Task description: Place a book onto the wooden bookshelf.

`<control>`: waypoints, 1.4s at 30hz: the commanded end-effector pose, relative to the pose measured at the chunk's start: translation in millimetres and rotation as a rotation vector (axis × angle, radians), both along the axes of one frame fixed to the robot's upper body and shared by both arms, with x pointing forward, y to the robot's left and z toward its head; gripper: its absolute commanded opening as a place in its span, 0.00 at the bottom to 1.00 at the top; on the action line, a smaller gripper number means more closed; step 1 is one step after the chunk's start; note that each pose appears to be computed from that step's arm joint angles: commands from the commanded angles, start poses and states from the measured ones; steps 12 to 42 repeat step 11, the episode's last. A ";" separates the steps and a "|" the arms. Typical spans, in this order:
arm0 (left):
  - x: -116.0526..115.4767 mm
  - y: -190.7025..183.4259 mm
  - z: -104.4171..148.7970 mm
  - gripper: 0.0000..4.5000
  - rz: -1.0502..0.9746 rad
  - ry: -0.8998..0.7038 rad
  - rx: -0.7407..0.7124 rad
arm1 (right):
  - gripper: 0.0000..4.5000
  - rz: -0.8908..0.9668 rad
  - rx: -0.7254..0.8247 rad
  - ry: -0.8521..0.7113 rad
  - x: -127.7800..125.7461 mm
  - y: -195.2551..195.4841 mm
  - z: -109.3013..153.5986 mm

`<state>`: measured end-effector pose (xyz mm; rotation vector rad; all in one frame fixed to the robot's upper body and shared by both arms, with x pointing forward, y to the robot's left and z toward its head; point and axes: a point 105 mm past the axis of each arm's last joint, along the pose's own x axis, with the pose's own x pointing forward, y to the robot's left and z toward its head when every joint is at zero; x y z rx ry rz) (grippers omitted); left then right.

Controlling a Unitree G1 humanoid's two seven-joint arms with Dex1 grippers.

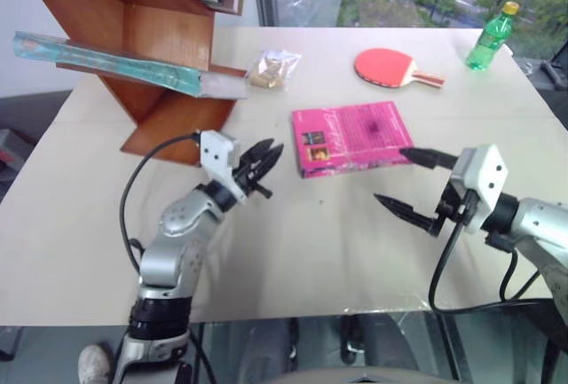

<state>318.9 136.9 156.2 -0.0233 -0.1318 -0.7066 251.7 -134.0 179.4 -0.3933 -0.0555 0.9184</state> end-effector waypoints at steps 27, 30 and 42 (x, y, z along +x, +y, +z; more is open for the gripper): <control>-65.3 91.4 -17.5 0.98 0.035 0.143 0.252 | 0.97 -0.347 -0.147 0.063 -44.7 -80.7 -30.6; -65.3 91.4 -17.5 0.98 0.035 0.143 0.252 | 0.97 -0.347 -0.147 0.063 -44.7 -80.7 -30.6; -65.3 91.4 -17.5 0.98 0.035 0.143 0.252 | 0.97 -0.347 -0.147 0.063 -44.7 -80.7 -30.6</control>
